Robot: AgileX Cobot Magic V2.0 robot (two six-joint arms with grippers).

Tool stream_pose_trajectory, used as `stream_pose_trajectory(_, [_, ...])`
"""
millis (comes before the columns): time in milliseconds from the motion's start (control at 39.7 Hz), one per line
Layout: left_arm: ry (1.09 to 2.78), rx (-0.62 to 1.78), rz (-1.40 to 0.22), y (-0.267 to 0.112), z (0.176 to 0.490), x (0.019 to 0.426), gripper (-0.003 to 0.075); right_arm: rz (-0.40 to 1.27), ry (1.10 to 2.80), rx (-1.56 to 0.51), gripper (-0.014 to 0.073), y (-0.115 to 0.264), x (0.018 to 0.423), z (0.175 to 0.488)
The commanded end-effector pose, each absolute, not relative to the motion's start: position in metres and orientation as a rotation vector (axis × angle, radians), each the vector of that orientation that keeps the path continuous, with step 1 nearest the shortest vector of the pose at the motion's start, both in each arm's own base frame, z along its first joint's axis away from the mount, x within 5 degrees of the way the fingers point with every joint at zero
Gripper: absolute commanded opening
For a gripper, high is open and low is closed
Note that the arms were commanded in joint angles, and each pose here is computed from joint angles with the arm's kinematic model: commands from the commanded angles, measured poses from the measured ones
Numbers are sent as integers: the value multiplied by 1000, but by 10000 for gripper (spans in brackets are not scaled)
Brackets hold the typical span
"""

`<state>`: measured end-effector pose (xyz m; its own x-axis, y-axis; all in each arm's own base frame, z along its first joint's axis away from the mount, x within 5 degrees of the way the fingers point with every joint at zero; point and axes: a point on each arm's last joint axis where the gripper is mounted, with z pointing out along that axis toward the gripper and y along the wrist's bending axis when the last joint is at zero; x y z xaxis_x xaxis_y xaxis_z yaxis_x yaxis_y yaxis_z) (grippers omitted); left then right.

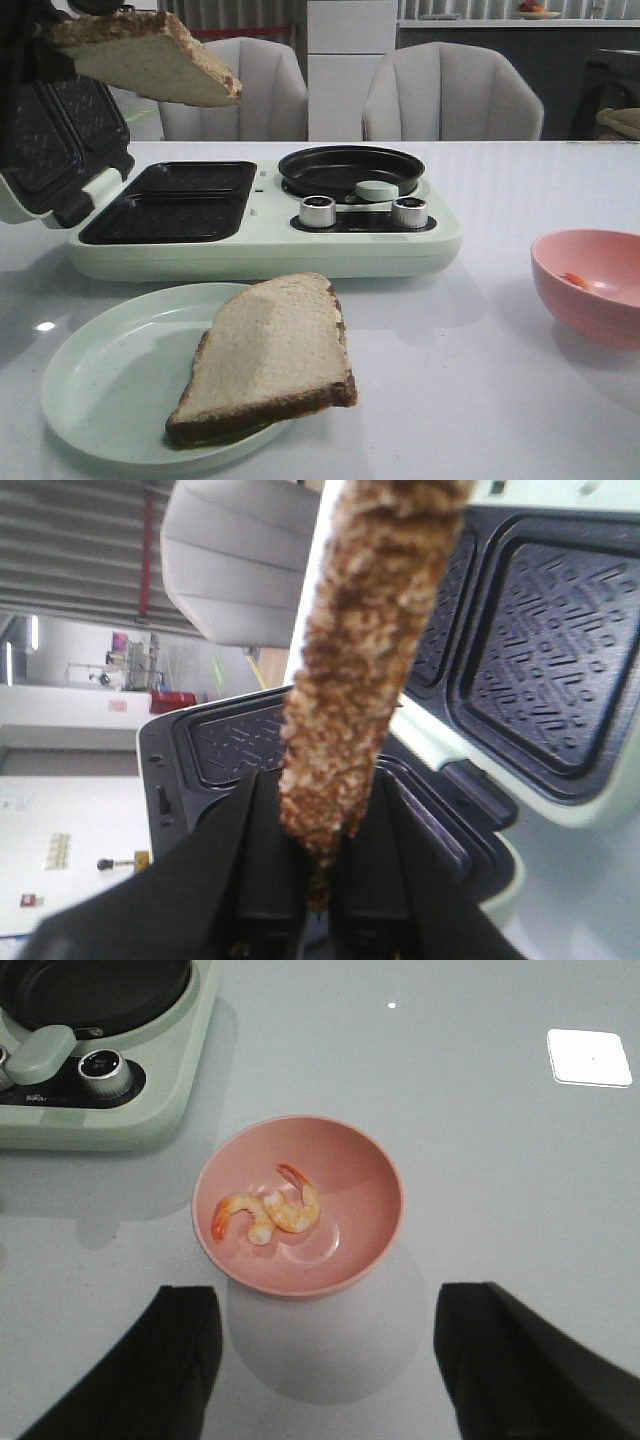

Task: Make breakfast with bread and shrimp
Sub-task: 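Lower the held bread slice into the press tray and release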

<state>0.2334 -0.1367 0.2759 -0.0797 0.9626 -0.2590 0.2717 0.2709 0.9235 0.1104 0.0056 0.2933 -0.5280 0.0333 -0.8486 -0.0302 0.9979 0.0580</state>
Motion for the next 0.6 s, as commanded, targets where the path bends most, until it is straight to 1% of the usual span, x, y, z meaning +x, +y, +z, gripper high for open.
stream_pose_trajectory(0, [1521,1130,945,-136,293,263,98,62,2035,-4,558,5,115,308])
stream_pose_trajectory(50, [1523,1139,983,-137,290,285,98,62,2035,-4,558,5,115,308])
stream_pose_trajectory(101, [1521,1147,1006,-138,287,298,98,62,2035,-4,558,5,115,308])
stream_pose_trajectory(302, [1573,1105,1030,-143,278,359,98,62,2035,-4,558,5,115,308])
stream_pose_trajectory(579, [1579,1046,1039,-154,268,420,98,62,2035,-4,558,5,115,308])
